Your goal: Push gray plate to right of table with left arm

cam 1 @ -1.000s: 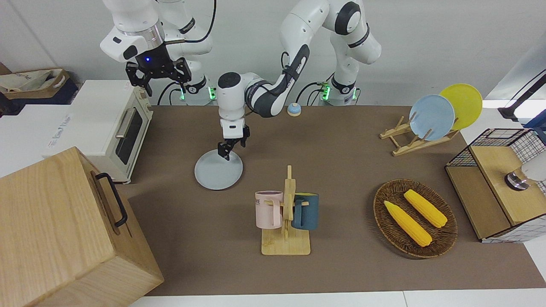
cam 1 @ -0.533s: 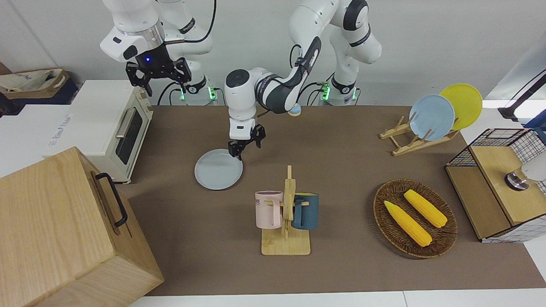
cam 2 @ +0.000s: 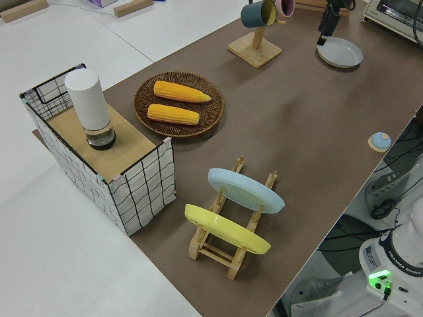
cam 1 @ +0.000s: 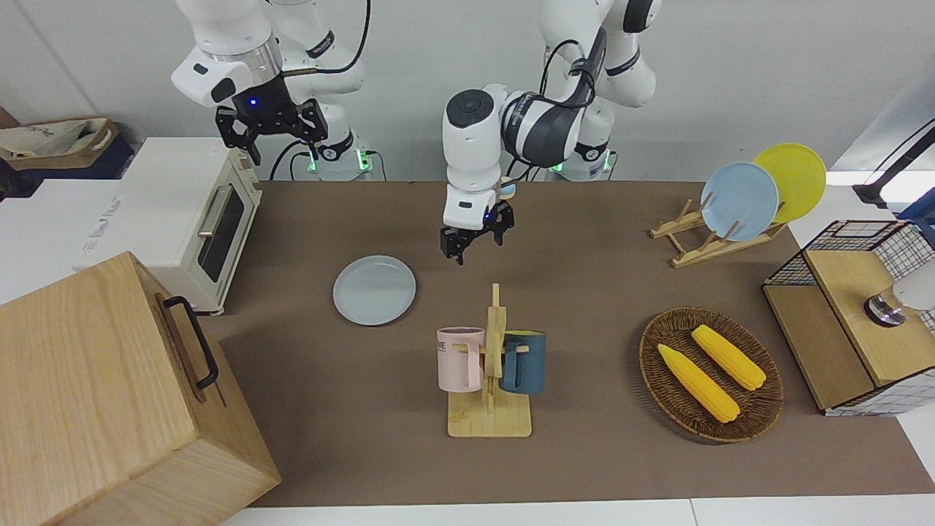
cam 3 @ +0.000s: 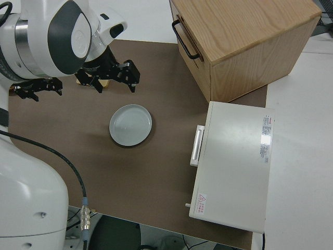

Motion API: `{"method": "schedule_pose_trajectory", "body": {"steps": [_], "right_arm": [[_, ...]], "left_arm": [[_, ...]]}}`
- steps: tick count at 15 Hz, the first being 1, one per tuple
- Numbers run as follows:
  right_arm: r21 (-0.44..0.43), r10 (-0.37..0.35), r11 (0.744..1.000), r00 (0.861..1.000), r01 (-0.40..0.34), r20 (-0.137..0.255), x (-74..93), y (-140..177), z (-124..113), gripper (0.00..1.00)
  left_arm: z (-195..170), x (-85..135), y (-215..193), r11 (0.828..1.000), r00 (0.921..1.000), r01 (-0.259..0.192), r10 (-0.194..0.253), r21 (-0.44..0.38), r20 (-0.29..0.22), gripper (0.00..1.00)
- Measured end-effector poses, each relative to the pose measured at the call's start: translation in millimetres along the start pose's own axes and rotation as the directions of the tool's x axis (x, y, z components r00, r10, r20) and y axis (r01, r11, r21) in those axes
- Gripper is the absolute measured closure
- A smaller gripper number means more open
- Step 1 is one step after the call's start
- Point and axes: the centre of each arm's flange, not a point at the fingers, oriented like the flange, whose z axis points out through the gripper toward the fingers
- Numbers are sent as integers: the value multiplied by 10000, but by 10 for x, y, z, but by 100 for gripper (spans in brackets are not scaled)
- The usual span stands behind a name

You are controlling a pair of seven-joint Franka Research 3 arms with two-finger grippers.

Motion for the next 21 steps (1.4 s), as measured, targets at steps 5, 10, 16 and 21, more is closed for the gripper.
{"method": "schedule_pose_trajectory", "body": {"steps": [5, 10, 16, 21], "right_arm": [[0, 0, 10000, 10000, 0, 0, 0, 0, 0, 1], [0, 0, 10000, 10000, 0, 0, 0, 0, 0, 1], [0, 0, 10000, 10000, 0, 0, 0, 0, 0, 1], [0, 0, 10000, 10000, 0, 0, 0, 0, 0, 1]], "left_arm": [[-321, 404, -652, 9939, 9924, -1092, 1097, -119, 566, 0], [-591, 733, -1346, 9668, 9633, -2548, 2555, -188, 827, 0], [-771, 1168, -2236, 9167, 9133, -3962, 3993, -519, 806, 0], [-916, 1334, -2932, 8966, 8930, -4359, 4417, -780, 871, 0]]}}
